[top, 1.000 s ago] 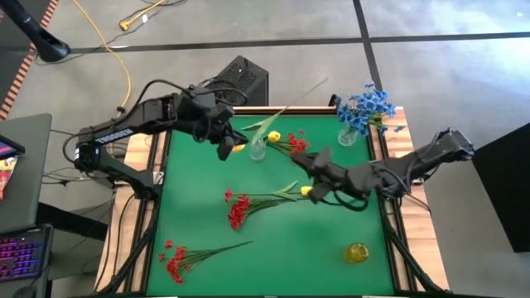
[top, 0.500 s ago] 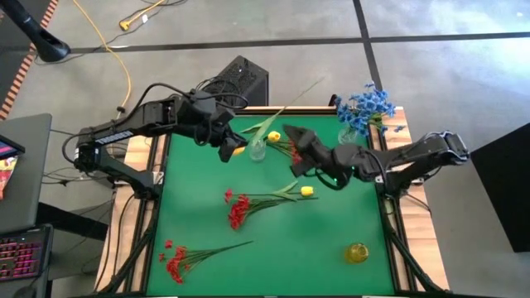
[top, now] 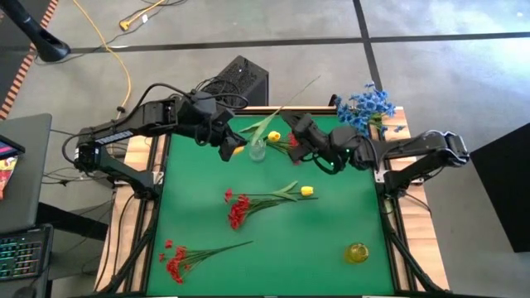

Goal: Sort flowers into vase by color
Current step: Put the top yellow tulip into the left transparent vase

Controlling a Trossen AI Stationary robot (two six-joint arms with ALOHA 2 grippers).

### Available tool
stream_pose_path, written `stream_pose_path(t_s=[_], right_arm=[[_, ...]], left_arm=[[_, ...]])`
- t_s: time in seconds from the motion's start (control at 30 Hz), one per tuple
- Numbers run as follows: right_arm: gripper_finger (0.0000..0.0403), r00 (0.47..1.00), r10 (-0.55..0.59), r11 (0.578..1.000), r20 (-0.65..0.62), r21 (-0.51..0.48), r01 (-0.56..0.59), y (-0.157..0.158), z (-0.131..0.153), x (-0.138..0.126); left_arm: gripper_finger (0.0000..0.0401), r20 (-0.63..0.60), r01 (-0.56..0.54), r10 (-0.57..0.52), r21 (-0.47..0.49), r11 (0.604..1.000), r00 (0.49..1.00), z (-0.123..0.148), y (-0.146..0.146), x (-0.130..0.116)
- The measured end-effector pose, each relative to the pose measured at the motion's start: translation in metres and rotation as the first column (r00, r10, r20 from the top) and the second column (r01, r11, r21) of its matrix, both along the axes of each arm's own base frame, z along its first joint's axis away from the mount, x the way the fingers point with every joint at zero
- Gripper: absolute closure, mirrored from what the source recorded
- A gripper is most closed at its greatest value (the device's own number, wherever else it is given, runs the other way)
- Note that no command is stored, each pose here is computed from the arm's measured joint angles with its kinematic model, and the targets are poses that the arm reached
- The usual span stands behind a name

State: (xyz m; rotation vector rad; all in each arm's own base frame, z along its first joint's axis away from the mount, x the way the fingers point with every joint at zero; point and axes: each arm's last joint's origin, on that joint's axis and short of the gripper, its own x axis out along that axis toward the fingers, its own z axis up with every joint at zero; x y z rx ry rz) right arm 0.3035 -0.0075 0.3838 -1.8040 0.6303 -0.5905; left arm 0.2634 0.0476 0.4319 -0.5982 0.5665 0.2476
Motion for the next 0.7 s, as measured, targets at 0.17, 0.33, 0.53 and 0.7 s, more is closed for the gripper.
stream_pose_path(t_s=[0.17,0.33,0.53,0.7], right_arm=[[0.0198,0.999,-0.042,0.999,-0.007,0.002,0.042,-0.013,-0.002,0.001],[0.0202,0.998,-0.065,0.998,0.004,0.005,0.065,-0.020,-0.002,0.001],[0.0246,0.999,-0.043,0.999,0.013,0.000,0.043,-0.025,-0.001,0.001],[0.0300,0.999,-0.038,0.999,0.013,0.000,0.038,-0.025,-0.001,0.001]], left_arm=[[0.0385,0.000,0.000,0.000,0.000,1.000,1.000,0.000,0.000,0.000],[0.0385,0.000,-0.003,0.003,-0.004,1.000,1.000,0.000,0.000,0.000],[0.0385,0.001,-0.012,0.012,-0.015,1.000,1.000,0.000,0.000,0.000],[0.0385,0.001,-0.016,0.016,-0.018,1.000,1.000,0.000,0.000,0.000]])
